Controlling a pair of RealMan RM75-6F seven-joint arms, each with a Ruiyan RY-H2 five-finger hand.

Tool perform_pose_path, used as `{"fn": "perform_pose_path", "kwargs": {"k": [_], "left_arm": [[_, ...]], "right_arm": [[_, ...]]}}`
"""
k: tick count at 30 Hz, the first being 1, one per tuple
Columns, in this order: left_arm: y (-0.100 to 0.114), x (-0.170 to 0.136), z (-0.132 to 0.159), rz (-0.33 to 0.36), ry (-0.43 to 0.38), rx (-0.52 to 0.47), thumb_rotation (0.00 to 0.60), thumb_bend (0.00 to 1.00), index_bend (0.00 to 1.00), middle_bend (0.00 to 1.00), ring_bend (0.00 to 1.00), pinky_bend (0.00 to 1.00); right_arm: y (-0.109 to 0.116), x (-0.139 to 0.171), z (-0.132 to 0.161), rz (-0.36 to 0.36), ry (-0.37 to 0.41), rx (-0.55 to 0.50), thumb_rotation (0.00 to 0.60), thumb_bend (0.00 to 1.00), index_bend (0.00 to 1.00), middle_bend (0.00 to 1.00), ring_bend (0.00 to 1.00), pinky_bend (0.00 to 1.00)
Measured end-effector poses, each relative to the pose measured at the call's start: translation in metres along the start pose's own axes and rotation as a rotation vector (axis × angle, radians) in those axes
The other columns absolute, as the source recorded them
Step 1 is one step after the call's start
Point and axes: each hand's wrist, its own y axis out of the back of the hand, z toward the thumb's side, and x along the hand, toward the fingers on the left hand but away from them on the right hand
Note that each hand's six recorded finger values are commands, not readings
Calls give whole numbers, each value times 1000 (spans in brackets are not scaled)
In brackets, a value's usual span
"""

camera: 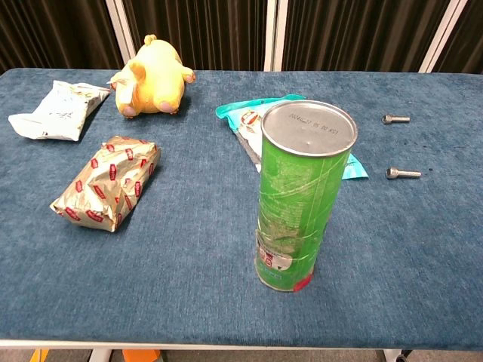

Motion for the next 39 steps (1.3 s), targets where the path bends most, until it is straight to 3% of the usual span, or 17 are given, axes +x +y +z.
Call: {"fn": "perform_pose_path", "kwargs": {"k": [14,24,39], "left_arm": [[0,0,-1,-4,3,-6,600,9,143,123,51,168],[-5,-4,-4,-8,9,-11,600,9,143,123,51,167],[-9,-5,-9,-20,19,-12,600,10,143,123,51,167]], "right_arm": [[0,-3,0,6,2,2,600,243,0,0,0,0],[-10,-29,12,74,63,65,600,245,2,0,0,0],[-78,-92,93,248,227,139,600,252,220,0,0,0]]}}
